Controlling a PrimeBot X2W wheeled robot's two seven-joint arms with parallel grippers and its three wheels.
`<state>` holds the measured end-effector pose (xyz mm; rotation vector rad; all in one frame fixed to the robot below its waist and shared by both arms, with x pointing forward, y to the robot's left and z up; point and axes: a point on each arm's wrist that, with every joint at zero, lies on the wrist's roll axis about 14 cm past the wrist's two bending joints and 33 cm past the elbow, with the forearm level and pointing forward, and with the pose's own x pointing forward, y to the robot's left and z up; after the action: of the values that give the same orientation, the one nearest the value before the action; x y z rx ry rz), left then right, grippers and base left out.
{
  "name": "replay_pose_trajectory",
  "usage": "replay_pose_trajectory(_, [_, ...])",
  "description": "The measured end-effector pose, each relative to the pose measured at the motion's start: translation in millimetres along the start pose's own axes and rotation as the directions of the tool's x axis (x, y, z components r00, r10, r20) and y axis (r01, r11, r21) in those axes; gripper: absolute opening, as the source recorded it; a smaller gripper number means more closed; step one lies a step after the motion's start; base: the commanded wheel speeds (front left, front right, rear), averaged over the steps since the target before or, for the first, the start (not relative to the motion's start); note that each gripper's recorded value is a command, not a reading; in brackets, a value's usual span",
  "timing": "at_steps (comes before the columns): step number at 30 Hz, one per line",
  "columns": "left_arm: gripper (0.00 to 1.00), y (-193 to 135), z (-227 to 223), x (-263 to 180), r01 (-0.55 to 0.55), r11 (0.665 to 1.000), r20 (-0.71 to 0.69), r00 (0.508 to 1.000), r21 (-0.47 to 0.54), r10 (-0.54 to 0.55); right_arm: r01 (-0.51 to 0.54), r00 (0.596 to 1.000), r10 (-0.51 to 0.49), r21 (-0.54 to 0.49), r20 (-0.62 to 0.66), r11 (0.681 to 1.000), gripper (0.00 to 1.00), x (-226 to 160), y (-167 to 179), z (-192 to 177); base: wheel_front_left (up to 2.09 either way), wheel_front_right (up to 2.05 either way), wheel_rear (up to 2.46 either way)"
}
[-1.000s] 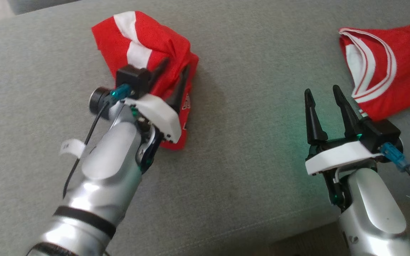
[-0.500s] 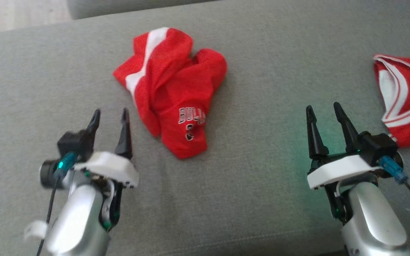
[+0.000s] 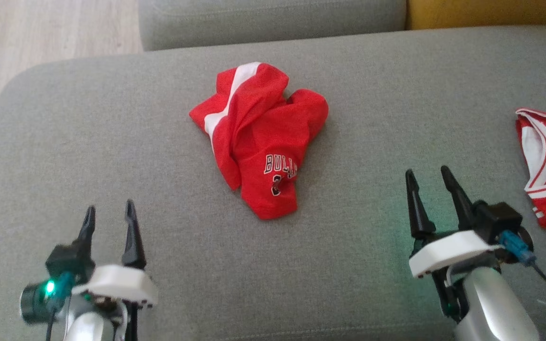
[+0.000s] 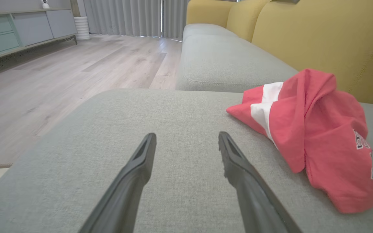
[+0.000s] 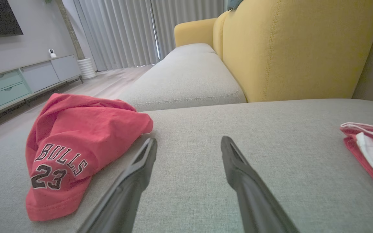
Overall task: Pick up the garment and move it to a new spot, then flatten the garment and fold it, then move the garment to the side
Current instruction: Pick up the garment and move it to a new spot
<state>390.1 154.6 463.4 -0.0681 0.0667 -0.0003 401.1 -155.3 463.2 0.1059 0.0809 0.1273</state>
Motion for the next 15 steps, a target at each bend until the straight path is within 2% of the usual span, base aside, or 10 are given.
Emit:
replay_pose_trajectory(8, [1.0,15,-11,-37,-0.037,0.999,-0.029,0.999,0.024,0.038,0.001,1.0,-0.001,0.004,-0.005,1.0,1.0,-17,2,-3,0.0,0.0,0.0])
replay_pose_trajectory(15, [1.0,10,-6,-45,-0.019,0.999,-0.008,1.0,0.029,0.019,0.008,1.0,-0.008,0.005,0.0,1.0,1.0,-26,1,-2,0.0,0.0,0.0])
